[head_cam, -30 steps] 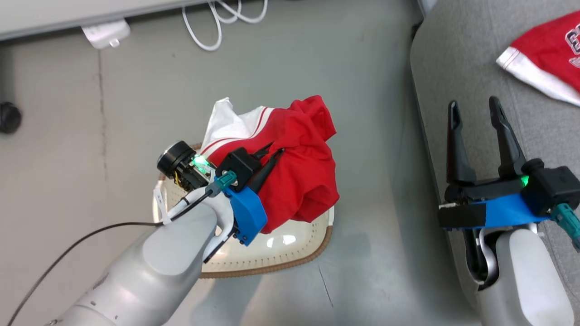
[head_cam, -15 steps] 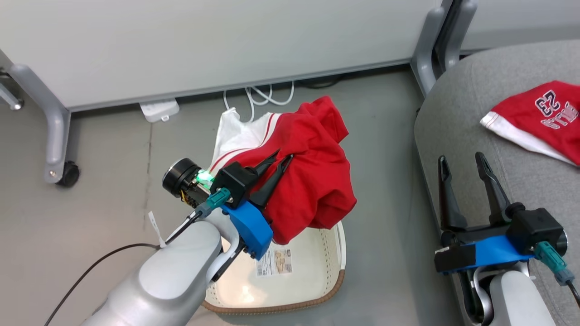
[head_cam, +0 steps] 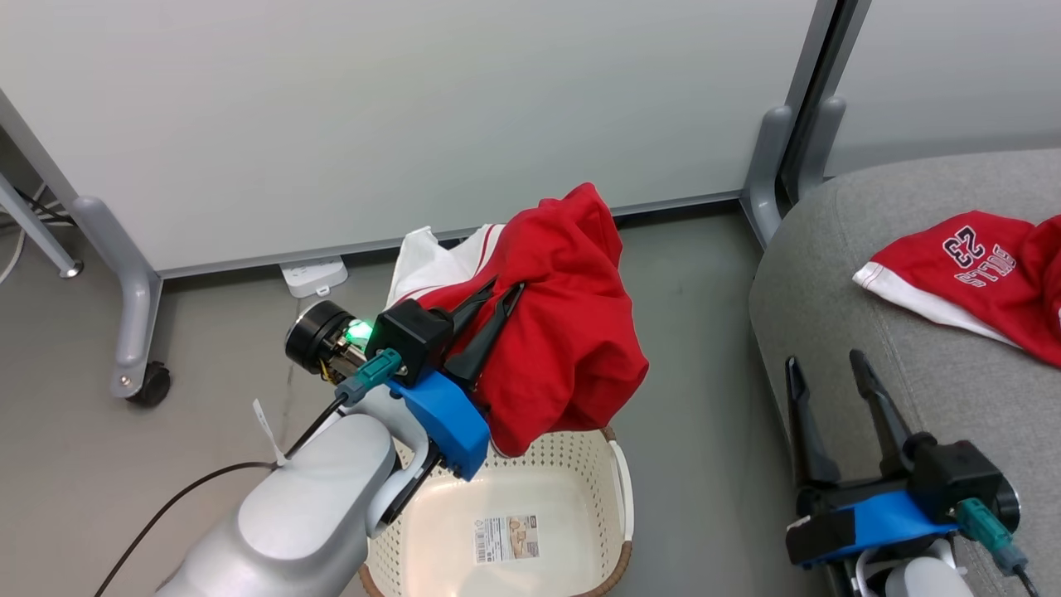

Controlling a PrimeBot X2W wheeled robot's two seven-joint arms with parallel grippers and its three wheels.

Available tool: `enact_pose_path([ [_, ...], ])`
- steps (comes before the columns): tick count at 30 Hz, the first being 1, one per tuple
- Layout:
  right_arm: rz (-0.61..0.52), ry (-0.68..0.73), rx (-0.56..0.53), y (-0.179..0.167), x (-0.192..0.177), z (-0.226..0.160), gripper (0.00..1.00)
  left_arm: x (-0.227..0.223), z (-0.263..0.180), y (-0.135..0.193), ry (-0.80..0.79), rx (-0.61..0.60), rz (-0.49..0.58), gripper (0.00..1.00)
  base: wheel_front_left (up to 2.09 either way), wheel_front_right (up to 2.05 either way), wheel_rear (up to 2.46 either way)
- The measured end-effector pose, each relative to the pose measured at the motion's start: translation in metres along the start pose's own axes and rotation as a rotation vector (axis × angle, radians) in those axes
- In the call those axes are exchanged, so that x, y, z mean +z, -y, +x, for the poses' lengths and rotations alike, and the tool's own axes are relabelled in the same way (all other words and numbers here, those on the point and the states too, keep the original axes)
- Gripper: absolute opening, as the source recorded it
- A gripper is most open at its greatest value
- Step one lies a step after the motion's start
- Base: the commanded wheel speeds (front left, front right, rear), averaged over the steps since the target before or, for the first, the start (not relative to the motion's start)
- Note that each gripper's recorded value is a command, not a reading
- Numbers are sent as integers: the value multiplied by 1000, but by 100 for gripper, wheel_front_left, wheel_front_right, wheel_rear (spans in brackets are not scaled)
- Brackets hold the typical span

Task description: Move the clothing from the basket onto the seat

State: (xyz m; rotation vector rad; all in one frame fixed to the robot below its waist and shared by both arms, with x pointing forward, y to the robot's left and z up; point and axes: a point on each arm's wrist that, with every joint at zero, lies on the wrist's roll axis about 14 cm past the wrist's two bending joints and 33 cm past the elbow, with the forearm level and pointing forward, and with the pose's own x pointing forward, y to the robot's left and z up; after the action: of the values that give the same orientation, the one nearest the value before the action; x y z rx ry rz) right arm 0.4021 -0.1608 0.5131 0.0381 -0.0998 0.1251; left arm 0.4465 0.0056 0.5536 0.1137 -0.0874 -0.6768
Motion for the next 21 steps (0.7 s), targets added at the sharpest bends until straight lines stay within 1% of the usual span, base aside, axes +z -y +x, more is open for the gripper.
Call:
enact_pose_path([
  [5,3,-10,37,-14,-2,-11,100,13,-4,3,24,5,6,0,0,0,0],
  [12,1,-24,96,-33,-6,-16,100,16,-6,5,29,5,6,0,0,0,0],
  [21,-4,-55,229,-72,-16,-19,100,16,-8,4,28,11,5,0,0,0,0],
])
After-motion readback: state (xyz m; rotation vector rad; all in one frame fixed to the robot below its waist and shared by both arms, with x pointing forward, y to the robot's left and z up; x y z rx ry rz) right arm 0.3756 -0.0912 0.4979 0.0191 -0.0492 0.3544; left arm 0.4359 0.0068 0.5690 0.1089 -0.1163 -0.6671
